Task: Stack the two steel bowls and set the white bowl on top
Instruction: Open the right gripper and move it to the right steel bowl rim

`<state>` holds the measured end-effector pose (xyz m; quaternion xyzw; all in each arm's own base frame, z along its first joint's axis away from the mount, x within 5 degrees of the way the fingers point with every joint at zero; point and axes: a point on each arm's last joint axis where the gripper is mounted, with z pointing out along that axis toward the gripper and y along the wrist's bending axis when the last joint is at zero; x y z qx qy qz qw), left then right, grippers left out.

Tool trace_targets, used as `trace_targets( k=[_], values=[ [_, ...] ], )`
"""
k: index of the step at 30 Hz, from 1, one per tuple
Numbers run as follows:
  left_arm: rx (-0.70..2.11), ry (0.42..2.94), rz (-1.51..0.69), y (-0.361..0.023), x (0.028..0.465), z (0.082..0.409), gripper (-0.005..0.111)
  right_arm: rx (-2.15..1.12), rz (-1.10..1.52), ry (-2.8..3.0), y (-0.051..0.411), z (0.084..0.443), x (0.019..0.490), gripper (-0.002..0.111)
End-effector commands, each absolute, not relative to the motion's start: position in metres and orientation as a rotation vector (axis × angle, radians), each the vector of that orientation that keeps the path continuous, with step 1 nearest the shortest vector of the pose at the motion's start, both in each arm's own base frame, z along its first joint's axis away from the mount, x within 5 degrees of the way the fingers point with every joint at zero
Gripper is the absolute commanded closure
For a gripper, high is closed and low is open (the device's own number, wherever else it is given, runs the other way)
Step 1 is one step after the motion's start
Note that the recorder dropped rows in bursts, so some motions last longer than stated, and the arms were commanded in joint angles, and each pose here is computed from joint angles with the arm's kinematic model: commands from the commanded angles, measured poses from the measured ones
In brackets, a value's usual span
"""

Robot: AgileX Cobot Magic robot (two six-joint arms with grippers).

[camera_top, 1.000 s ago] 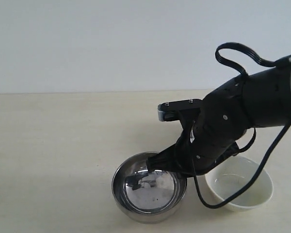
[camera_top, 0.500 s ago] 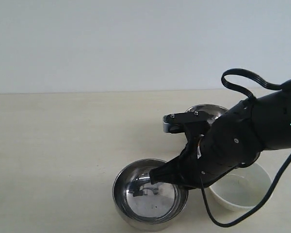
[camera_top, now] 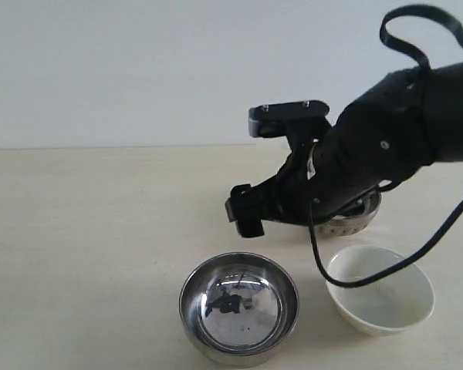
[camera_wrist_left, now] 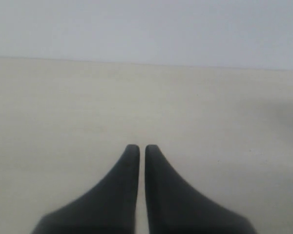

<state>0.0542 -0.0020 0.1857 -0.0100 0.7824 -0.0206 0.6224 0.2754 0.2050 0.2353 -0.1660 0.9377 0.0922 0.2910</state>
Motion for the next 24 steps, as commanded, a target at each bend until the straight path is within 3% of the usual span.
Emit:
trace_targets(
  k=[1,13,24],
  values=[
    [-0.023,1.790,-0.054,-0.002,0.054,0.185,0.103,-0.367,-0.019,2.469,0.187,0.257,0.284,0.017],
    [-0.023,1.790,-0.054,-0.002,0.054,0.185,0.103,-0.320,-0.015,2.476,0.187,0.255,0.287,0.017],
    [-0.023,1.790,-0.054,-0.002,0.054,0.185,0.103,-0.030,-0.050,2.540,0.118,0.245,0.331,0.017]
  ],
)
